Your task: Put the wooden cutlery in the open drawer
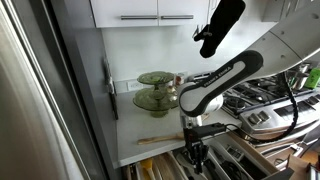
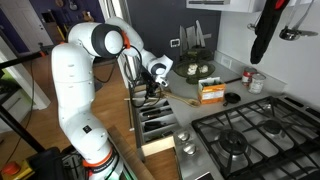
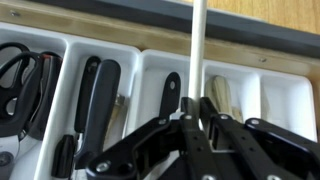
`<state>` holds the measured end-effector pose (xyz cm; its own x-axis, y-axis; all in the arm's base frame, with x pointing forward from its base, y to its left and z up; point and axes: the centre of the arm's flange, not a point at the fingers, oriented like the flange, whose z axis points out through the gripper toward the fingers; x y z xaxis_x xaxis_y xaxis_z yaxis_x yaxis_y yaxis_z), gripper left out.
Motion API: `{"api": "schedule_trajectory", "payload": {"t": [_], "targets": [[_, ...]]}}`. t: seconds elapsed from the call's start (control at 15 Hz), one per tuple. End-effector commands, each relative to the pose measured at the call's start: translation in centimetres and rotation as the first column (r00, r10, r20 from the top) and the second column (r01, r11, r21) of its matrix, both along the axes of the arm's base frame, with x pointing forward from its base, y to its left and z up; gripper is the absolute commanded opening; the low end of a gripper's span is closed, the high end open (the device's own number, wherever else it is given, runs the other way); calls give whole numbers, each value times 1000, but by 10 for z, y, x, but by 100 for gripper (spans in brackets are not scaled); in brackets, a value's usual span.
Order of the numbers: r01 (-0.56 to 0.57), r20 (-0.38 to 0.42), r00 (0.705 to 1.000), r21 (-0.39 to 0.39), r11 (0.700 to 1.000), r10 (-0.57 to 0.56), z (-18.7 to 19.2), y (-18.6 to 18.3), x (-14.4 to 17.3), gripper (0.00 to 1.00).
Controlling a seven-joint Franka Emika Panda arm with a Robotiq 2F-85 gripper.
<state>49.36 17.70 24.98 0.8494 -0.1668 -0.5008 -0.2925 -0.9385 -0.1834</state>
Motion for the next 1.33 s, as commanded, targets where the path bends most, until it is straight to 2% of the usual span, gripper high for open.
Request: {"api": "schedule_trajectory", "payload": {"t": [0.0, 0.47, 0.73, 1.0, 1.07, 1.13, 1.27], "targets": [[68, 47, 997, -12, 998, -68, -18, -10, 11, 3], [125, 176, 977, -8, 992, -121, -28, -23, 29, 3], [154, 202, 968, -28, 988, -146, -33, -30, 31, 3], [152, 193, 971, -39, 988, -142, -38, -35, 30, 3], [156, 192, 971, -46, 987, -144, -38, -36, 31, 39], [157, 192, 970, -43, 987, -146, -36, -37, 30, 39], [159, 193, 970, -43, 986, -148, -28, -40, 28, 53]]}}
